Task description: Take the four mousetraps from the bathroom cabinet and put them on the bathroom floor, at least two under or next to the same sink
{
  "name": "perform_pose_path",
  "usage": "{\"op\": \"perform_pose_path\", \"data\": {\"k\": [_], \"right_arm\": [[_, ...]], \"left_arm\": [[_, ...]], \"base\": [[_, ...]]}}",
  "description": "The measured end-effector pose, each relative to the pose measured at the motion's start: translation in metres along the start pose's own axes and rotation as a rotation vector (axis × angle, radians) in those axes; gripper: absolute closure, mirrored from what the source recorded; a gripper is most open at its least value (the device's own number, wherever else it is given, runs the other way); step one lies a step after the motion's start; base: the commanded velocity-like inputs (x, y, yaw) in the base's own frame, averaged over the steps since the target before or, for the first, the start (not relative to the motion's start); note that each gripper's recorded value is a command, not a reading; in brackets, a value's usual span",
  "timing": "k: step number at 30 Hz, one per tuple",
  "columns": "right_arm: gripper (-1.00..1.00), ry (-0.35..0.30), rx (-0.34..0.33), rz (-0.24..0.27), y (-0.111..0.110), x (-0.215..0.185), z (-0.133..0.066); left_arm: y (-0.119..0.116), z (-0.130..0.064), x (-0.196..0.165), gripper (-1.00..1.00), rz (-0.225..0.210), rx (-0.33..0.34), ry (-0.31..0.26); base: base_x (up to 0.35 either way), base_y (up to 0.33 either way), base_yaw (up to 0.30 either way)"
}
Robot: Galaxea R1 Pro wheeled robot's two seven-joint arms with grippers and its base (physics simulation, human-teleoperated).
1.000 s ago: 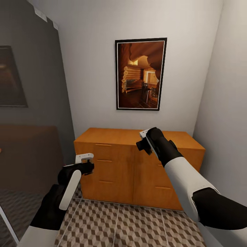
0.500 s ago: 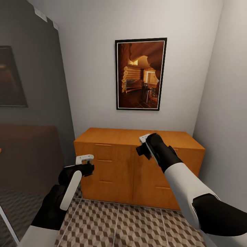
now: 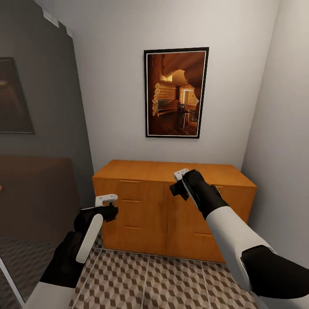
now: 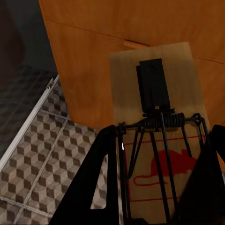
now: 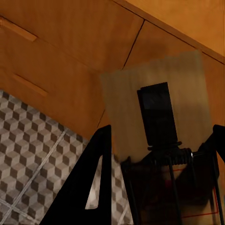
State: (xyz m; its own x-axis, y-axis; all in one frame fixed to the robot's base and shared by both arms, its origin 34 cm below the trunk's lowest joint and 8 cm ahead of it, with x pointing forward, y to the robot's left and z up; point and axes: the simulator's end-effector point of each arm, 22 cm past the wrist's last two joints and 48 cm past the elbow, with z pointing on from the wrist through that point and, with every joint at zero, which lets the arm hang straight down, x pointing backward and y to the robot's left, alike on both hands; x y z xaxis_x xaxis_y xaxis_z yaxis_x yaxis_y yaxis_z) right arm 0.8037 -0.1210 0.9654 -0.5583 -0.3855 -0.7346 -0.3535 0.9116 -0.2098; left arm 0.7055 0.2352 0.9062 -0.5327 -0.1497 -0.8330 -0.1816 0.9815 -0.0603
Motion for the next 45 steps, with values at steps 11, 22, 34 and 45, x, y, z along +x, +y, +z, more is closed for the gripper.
{"op": "perform_pose_path", "data": {"k": [11, 22, 34, 45], "right_arm": [[1.00, -0.031, -0.010, 0.017, 0.035, 0.089, 0.048], [1.00, 0.023, -0.063, 0.039, 0.059, 0.152, 0.076], [1.00, 0.074, -0.075, 0.038, 0.065, 0.180, 0.086], [1.00, 0.116, -0.050, 0.039, 0.068, 0.224, 0.101]], "left_arm": [[0.015, 0.085, 0.107, 1.00, -0.091, -0.030, 0.072], [0.022, 0.097, 0.139, 1.00, -0.098, -0.039, 0.104], [0.030, 0.102, 0.157, 1.00, -0.105, -0.066, 0.122], [0.039, 0.108, 0.190, 1.00, -0.111, -0.096, 0.159]], "base": [[0.000, 0.000, 0.000], [-0.020, 0.000, 0.000], [-0.298, 0.000, 0.000], [-0.344, 0.000, 0.000]]}}
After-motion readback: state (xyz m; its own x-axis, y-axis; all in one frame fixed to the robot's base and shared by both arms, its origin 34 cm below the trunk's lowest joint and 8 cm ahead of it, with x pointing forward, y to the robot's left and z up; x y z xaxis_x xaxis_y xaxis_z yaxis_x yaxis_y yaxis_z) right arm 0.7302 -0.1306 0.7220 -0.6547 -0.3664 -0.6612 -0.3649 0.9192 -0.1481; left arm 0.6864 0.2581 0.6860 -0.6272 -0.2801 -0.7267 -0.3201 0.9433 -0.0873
